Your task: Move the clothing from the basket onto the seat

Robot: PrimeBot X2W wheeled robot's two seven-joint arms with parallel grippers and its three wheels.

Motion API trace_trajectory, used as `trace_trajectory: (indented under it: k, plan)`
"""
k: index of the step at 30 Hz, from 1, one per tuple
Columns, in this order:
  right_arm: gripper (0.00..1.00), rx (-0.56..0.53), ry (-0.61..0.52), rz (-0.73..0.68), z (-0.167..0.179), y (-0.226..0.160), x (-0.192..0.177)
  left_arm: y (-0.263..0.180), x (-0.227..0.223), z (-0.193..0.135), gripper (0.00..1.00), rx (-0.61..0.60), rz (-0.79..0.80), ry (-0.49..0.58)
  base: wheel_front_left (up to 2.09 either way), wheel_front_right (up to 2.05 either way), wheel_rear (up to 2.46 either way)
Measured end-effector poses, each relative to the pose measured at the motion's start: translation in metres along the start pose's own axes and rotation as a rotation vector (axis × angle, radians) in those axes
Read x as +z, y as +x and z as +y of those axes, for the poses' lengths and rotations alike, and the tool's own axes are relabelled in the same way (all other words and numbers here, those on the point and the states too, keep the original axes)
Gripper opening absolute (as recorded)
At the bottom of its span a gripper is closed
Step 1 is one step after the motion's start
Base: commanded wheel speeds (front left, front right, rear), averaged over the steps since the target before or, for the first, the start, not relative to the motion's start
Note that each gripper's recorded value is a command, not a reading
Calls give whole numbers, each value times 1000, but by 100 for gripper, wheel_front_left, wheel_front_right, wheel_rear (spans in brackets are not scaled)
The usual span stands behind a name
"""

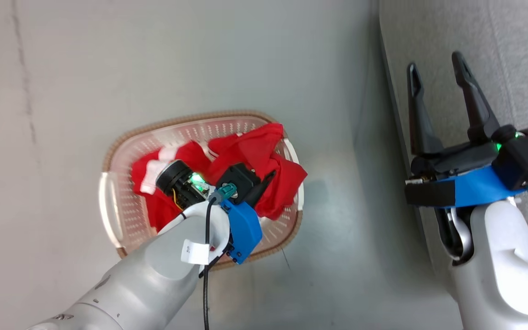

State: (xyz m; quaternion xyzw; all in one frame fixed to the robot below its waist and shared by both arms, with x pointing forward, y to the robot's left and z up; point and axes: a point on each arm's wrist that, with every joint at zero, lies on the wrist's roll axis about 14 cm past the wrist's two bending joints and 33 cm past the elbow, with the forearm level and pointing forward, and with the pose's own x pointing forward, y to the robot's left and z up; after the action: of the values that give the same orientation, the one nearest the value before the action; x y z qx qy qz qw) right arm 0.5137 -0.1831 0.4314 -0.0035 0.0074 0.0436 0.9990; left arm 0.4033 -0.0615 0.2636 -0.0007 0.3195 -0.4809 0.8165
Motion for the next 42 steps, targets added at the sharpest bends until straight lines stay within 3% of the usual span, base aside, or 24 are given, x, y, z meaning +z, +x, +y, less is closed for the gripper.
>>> trace_trajectory:
  k: [8,24,29,42]
  plan:
    - [100,9,11,-59,9,-19,36,-35,91,2,0,77,-236,41,0,0,0]
    - [100,6,17,-136,16,-72,84,-126,197,-29,0,203,-553,249,0,0,0]
    - [100,23,13,-159,24,-88,95,-150,223,-50,0,212,-628,324,0,0,0]
    - [100,93,-18,-183,45,-105,106,-177,235,-78,0,217,-676,396,0,0,0]
